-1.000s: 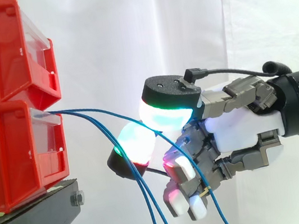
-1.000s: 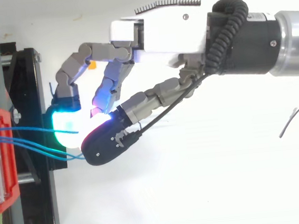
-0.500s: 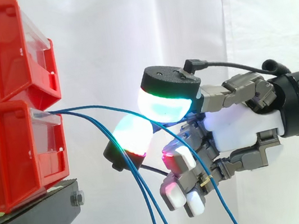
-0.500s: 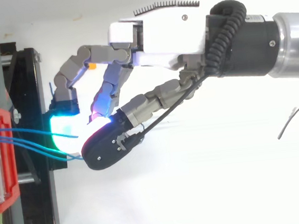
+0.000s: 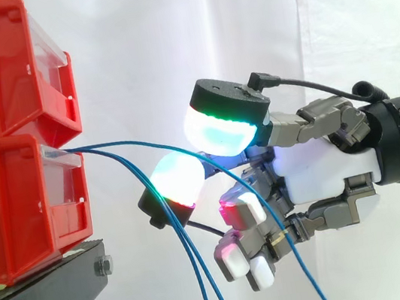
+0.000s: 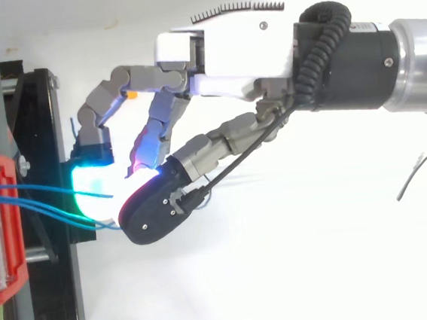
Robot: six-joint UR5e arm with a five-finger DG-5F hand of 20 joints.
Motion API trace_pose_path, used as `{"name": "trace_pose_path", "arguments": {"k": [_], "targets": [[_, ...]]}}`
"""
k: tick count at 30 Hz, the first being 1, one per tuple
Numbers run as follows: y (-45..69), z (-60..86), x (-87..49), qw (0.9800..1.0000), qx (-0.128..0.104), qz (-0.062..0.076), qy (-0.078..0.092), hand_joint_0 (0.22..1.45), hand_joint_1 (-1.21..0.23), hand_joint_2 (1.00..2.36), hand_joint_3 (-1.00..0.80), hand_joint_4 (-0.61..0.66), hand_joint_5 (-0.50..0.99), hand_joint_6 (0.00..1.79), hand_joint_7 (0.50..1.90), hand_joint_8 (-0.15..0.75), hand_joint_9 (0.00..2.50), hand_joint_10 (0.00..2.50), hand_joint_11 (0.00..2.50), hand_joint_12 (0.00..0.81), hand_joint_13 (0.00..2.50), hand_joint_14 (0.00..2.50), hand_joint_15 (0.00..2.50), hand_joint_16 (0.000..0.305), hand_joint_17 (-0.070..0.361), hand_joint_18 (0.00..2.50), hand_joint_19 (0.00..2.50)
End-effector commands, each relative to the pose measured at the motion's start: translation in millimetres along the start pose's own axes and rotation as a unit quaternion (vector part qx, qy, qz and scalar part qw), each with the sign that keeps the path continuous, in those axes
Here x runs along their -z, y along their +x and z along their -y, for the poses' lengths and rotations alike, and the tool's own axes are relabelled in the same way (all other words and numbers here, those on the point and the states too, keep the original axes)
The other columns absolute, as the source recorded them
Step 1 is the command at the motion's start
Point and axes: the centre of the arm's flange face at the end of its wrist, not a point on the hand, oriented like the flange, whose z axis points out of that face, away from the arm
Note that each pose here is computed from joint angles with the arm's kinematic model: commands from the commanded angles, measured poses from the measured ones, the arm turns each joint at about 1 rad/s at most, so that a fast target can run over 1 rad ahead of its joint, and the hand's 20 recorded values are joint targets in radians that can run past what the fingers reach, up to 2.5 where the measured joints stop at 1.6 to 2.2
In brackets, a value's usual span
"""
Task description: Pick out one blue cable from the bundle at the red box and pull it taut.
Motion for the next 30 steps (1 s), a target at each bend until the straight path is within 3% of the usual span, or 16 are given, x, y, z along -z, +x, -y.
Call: {"name": "trace_pose_path", "arguments": {"k": [1,8,14,30], "targets": [[0.4,0.2,0.0,1.0000,0.000,0.000,0.000,0.53,-0.63,1.00,-0.50,0.01,-0.12,0.90,0.87,0.248,1.25,0.03,0.73,0.362,1.02,0.02,0.55,0.055,0.123,0.82,0.73],[0.6,0.3,0.1,1.0000,0.000,-0.001,0.001,0.59,-0.67,1.01,-0.39,-0.01,-0.10,0.91,0.92,0.249,1.31,0.03,0.76,0.351,1.06,0.02,0.56,0.052,0.116,0.84,0.75],[2.4,-0.1,0.0,0.9999,0.000,-0.010,-0.001,0.59,-0.71,1.02,-0.30,-0.03,-0.09,0.91,0.93,0.252,1.34,0.03,0.77,0.349,1.07,0.02,0.57,0.051,0.115,0.85,0.75],[2.8,0.8,1.0,0.9998,-0.008,-0.018,0.003,0.58,-0.82,1.03,-0.04,-0.12,-0.04,0.92,0.99,0.247,1.49,0.03,0.78,0.347,1.19,0.03,0.65,0.051,0.115,0.92,0.75]]}}
